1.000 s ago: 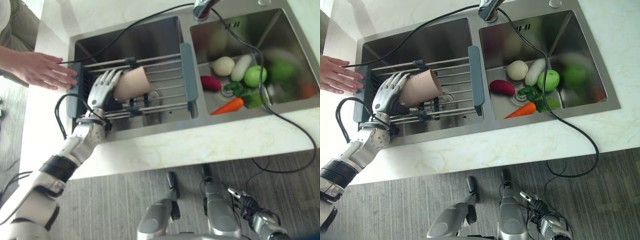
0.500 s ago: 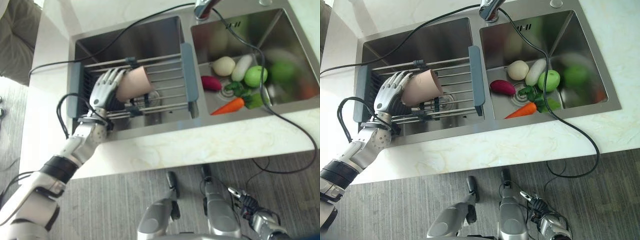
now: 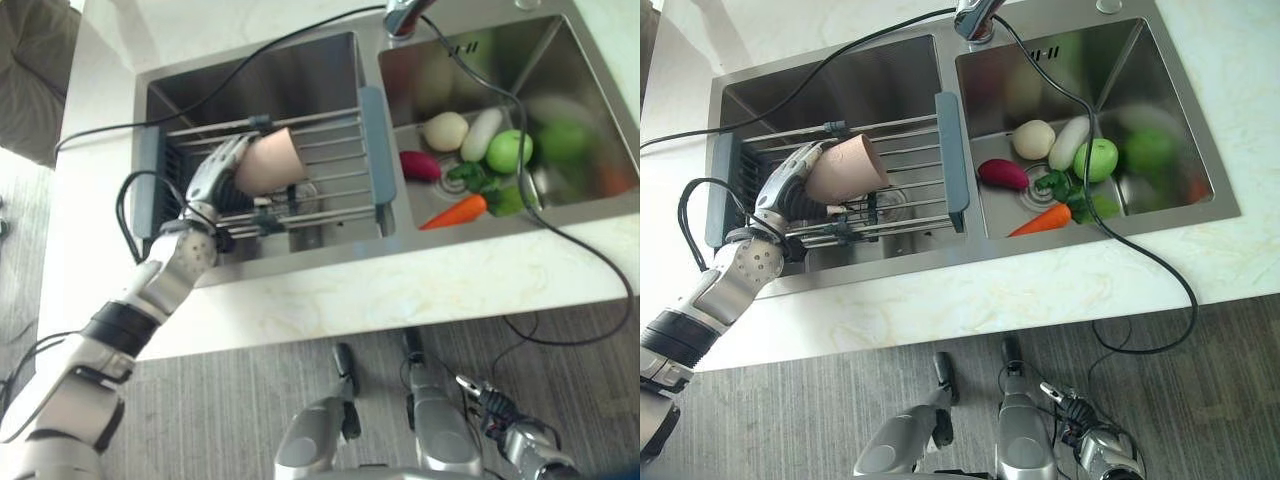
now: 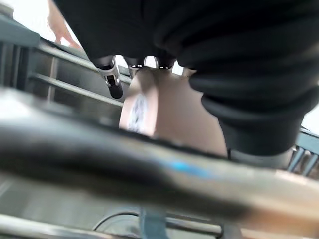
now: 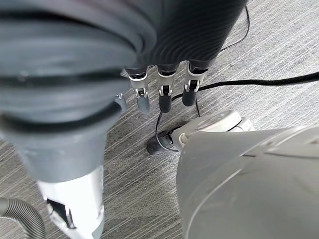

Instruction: Place the dishes in the dishwasher.

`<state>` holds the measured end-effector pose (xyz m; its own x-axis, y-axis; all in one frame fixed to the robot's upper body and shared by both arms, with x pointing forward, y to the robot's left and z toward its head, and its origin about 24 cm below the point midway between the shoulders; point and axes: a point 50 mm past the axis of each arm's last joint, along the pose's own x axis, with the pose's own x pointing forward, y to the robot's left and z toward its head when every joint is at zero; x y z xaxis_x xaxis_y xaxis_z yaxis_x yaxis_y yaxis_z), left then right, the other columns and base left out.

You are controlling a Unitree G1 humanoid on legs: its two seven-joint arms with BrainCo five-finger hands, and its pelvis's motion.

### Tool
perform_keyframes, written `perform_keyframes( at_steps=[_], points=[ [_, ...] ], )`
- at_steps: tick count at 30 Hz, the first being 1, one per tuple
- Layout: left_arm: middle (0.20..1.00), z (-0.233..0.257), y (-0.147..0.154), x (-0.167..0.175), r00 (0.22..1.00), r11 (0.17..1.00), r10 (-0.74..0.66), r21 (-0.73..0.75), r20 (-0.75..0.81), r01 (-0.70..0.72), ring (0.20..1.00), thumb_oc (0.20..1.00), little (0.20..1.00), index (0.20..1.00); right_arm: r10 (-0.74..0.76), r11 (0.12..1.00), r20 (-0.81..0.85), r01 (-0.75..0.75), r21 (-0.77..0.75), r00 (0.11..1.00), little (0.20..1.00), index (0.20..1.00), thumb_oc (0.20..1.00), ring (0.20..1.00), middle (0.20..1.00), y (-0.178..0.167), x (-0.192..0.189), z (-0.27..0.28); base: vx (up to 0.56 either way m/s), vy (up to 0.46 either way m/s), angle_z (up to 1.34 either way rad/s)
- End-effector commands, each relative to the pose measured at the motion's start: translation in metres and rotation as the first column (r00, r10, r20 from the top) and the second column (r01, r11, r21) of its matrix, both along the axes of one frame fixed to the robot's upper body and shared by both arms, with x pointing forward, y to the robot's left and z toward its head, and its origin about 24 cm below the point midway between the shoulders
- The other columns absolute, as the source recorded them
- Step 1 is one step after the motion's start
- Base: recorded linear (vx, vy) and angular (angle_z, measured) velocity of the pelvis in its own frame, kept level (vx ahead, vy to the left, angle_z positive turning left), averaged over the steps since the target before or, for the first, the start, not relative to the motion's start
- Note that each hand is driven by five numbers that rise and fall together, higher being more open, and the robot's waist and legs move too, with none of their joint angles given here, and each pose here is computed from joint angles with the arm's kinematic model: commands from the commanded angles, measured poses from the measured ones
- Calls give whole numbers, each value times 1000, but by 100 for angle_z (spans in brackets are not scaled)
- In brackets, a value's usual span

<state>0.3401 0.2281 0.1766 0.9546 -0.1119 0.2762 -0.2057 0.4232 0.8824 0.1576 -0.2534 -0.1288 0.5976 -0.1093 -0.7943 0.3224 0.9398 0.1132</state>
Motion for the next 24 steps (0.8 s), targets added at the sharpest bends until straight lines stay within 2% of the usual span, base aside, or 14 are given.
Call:
perform_keyframes(
  at_steps=[1,10,17,24],
  points=[
    [1000,4,5,9,998,998,18,-56,-53,-21,1000,1000,1000,1000,8,1000,16,-9,25,1000,1000,1000,1000,1000,1000,8,3,0,0,0,0],
    [1000,10,12,16,992,998,55,-6,-117,-56,1000,1000,1000,1000,14,1000,20,-15,15,1000,1000,1000,1000,1000,1000,4,7,2,0,0,0],
    [1000,6,15,24,967,989,118,111,-227,-95,1000,1000,1000,1000,23,1000,28,-24,1,999,1000,1000,1000,1000,1000,0,12,6,0,0,0],
    [1000,11,15,31,956,978,148,178,-255,-104,1000,1000,1000,1000,34,999,35,-34,-4,999,1000,1000,1000,1000,1000,-2,16,8,0,0,0]
  ],
)
